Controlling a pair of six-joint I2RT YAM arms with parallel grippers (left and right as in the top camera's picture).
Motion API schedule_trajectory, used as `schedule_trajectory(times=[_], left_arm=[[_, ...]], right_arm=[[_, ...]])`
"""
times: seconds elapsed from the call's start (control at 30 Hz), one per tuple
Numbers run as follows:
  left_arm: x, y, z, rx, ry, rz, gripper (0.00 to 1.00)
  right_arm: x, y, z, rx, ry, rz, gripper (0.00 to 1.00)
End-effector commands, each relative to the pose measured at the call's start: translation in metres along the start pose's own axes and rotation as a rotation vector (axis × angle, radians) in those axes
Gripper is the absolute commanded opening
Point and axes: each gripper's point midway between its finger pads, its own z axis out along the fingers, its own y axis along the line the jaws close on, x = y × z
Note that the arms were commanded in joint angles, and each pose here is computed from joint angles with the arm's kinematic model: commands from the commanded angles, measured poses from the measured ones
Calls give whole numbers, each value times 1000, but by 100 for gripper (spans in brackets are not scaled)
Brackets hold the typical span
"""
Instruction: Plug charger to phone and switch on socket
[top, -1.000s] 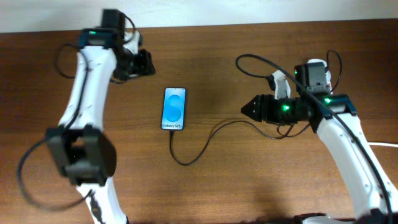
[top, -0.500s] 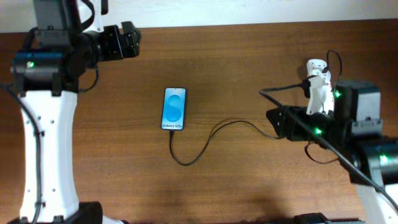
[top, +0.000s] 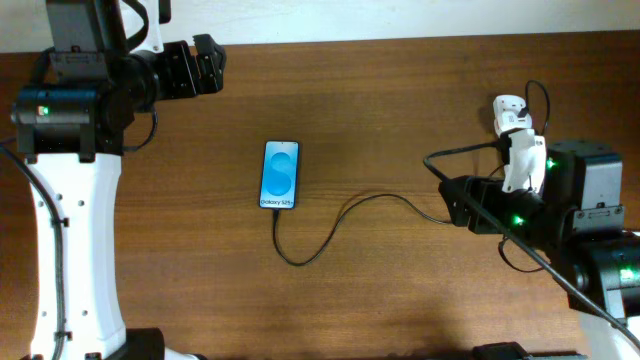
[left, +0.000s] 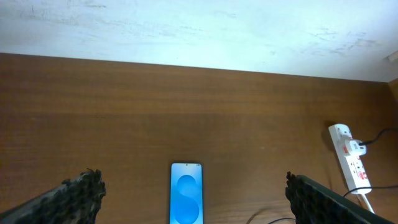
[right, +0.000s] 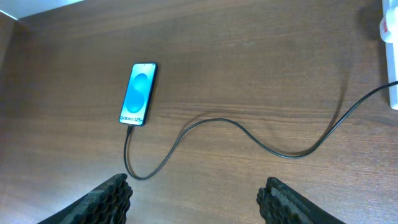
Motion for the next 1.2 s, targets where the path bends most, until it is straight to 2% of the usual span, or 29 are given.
schedule_trajectory(times=[0.0,1.07,1.17], left_arm=[[-5,0,-7,-6,-22,8,99],[-5,0,-7,-7,-22,8,99],[-5,0,-7,-7,-22,8,99]], right_arm=[[-12,-2,2,18,-28,56,71],[-19,-6,7,32,-43,114,75],[-25,-7,2,45,-63,126,80]])
